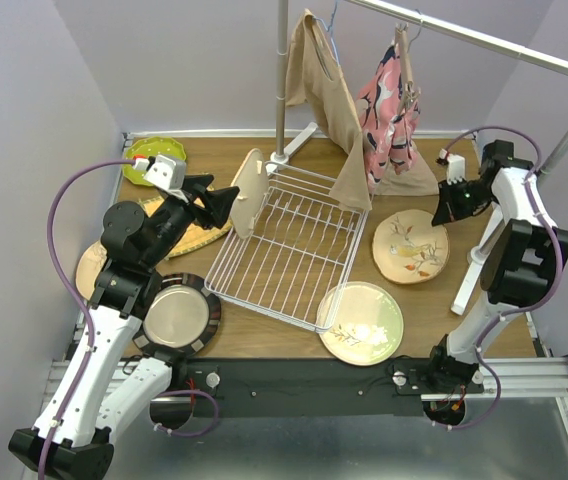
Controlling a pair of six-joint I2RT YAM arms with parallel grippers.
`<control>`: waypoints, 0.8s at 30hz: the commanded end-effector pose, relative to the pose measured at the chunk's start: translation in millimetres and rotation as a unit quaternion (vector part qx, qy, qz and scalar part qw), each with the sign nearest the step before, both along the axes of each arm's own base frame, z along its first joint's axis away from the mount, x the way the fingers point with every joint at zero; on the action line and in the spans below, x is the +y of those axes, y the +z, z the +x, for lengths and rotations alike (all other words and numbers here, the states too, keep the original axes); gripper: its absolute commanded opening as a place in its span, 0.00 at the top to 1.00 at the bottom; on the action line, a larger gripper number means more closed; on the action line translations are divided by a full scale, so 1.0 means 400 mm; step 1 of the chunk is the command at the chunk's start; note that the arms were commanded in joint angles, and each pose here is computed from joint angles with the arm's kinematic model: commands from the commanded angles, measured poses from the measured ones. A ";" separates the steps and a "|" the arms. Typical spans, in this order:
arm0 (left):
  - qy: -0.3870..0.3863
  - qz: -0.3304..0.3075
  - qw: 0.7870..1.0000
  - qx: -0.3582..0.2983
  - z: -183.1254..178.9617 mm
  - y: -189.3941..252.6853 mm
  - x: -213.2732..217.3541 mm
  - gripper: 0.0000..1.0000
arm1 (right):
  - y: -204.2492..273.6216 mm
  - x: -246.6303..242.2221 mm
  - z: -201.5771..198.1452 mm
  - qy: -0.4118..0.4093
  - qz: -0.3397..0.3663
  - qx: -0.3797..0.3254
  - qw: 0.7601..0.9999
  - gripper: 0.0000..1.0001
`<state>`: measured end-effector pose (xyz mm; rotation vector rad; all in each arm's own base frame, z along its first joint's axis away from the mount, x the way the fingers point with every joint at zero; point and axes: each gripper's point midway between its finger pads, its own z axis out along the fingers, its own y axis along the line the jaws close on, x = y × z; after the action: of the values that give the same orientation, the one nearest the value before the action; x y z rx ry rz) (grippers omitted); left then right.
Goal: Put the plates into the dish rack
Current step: Grab a plate with the right arm, then pass the plate from the right arm to the left
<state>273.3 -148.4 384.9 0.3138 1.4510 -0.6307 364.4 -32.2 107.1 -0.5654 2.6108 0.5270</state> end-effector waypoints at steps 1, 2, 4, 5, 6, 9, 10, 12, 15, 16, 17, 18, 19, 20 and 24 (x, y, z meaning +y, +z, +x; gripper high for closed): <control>-0.010 0.009 1.000 -0.020 -0.009 0.012 -0.004 0.29 | 0.074 -0.017 0.041 -0.003 -0.023 -0.066 0.998 0.99; -0.013 0.011 1.000 -0.021 -0.010 0.011 -0.006 0.28 | 0.088 -0.014 0.039 -0.004 -0.022 -0.073 0.997 0.99; -0.018 0.015 0.999 -0.029 -0.014 0.017 -0.009 0.28 | 0.100 -0.010 0.036 -0.009 -0.018 -0.077 0.997 1.00; -0.019 0.015 0.999 -0.032 -0.015 0.020 -0.009 0.28 | 0.108 -0.006 0.033 -0.009 -0.015 -0.080 0.997 0.99; -0.018 0.015 0.999 -0.033 -0.014 0.020 -0.009 0.29 | 0.118 -0.004 0.030 -0.011 -0.015 -0.085 0.996 0.99; -0.023 0.019 0.998 -0.051 -0.021 0.037 -0.011 0.29 | 0.134 0.004 0.017 -0.015 -0.011 -0.089 0.996 0.99; -0.026 0.021 0.998 -0.060 -0.023 0.044 -0.012 0.29 | 0.137 0.006 0.014 -0.017 -0.009 -0.089 0.996 1.00; -0.036 0.026 0.997 -0.071 -0.030 0.051 -0.018 0.28 | 0.143 0.010 0.005 -0.019 -0.007 -0.090 0.996 0.99; -0.044 0.032 0.994 -0.093 -0.039 0.070 -0.022 0.29 | 0.152 0.019 -0.015 -0.023 -0.003 -0.091 0.996 1.00; -0.043 0.033 0.993 -0.102 -0.040 0.079 -0.022 0.28 | 0.160 0.021 -0.021 -0.024 -0.004 -0.094 0.995 0.99; -0.043 0.034 0.993 -0.107 -0.041 0.084 -0.022 0.28 | 0.154 0.021 -0.028 -0.026 -0.005 -0.090 0.996 0.99; -0.042 0.040 0.992 -0.112 -0.039 0.086 -0.022 0.28 | 0.154 0.021 -0.032 -0.027 -0.005 -0.091 0.996 0.99; -0.045 0.041 0.991 -0.119 -0.040 0.094 -0.027 0.28 | 0.153 0.023 -0.035 -0.027 -0.005 -0.090 0.996 1.00; -0.049 0.044 0.991 -0.121 -0.040 0.094 -0.031 0.28 | 0.152 0.026 -0.044 -0.028 -0.003 -0.088 0.996 0.99; -0.068 0.057 0.988 -0.129 -0.038 0.094 -0.054 0.28 | 0.142 0.033 -0.058 -0.029 0.002 -0.081 0.996 0.99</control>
<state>263.7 -158.2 409.2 0.4754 1.3007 -0.5932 349.3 -30.7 152.7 -0.5526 2.4963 0.3884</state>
